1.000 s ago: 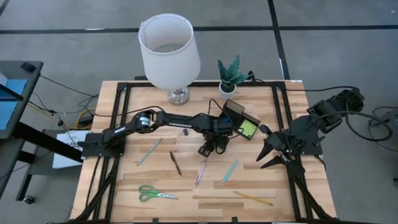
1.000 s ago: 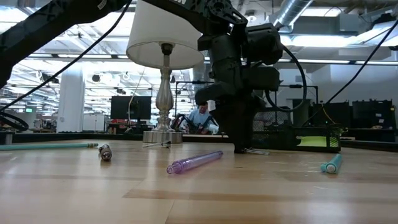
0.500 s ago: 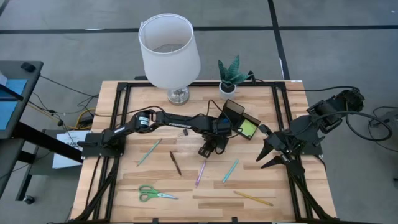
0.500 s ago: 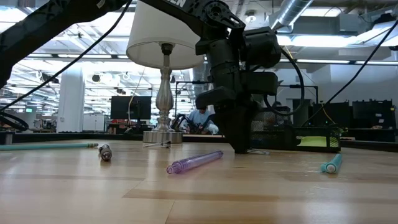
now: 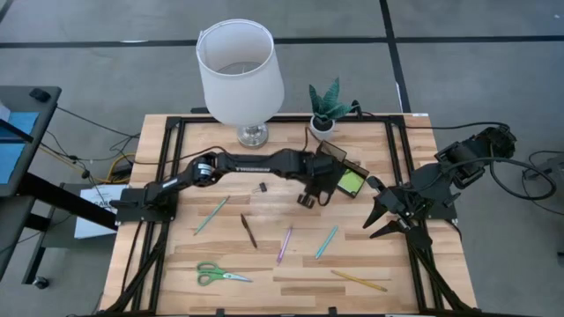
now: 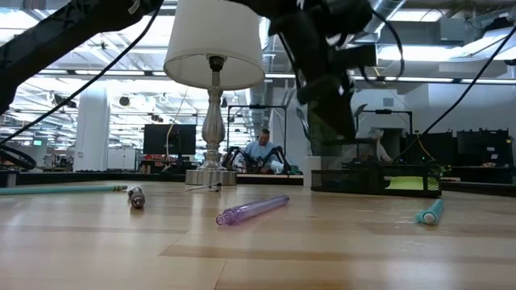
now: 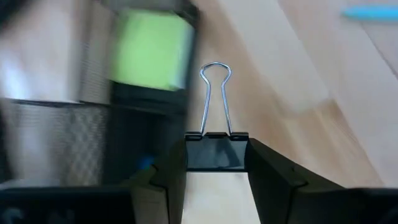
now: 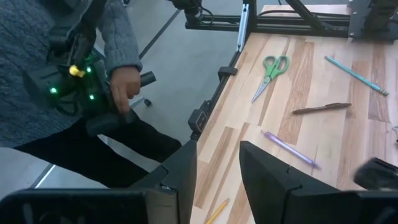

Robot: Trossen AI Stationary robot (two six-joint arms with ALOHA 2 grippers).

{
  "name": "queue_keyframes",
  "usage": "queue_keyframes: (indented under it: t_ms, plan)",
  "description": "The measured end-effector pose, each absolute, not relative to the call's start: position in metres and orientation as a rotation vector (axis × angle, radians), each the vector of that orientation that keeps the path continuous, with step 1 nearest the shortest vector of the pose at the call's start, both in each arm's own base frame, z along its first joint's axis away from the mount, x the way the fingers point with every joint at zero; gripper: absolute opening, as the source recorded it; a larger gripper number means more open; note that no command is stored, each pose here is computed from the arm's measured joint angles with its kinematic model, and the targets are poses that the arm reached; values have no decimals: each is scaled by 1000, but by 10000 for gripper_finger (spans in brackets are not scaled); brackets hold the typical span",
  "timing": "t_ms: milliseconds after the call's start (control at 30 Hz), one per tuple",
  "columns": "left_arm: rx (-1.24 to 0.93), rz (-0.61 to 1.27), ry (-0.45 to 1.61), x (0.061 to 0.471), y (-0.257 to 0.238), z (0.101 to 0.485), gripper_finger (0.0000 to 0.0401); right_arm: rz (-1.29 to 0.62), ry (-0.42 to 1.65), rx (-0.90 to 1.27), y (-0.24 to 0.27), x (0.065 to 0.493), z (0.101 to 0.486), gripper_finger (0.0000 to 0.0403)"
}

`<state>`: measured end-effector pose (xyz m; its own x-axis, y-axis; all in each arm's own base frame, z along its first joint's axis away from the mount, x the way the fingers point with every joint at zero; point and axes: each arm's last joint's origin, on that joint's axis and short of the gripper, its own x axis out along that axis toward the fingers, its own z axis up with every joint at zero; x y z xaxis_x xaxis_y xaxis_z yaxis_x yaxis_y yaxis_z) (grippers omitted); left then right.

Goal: Pick and place office supplies into organizer
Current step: Put the right black binder clip into the black organizer, then put the black binder clip into the black organizer

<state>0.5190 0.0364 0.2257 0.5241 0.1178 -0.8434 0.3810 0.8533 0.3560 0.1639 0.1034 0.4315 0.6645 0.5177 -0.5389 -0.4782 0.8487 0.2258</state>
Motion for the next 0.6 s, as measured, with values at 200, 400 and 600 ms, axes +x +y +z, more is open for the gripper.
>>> queue_keyframes:
  t_ms: [200, 400, 600]
  plan:
    - [582, -119, 1023, 517, 71, 229, 140, 563, 629, 67, 103, 164, 432, 113]
    - [614, -87, 1069, 528, 89, 190, 172, 548, 625, 62, 103, 164, 432, 113]
    - [606, -52, 1112, 530, 91, 174, 178, 542, 624, 61, 103, 164, 432, 113]
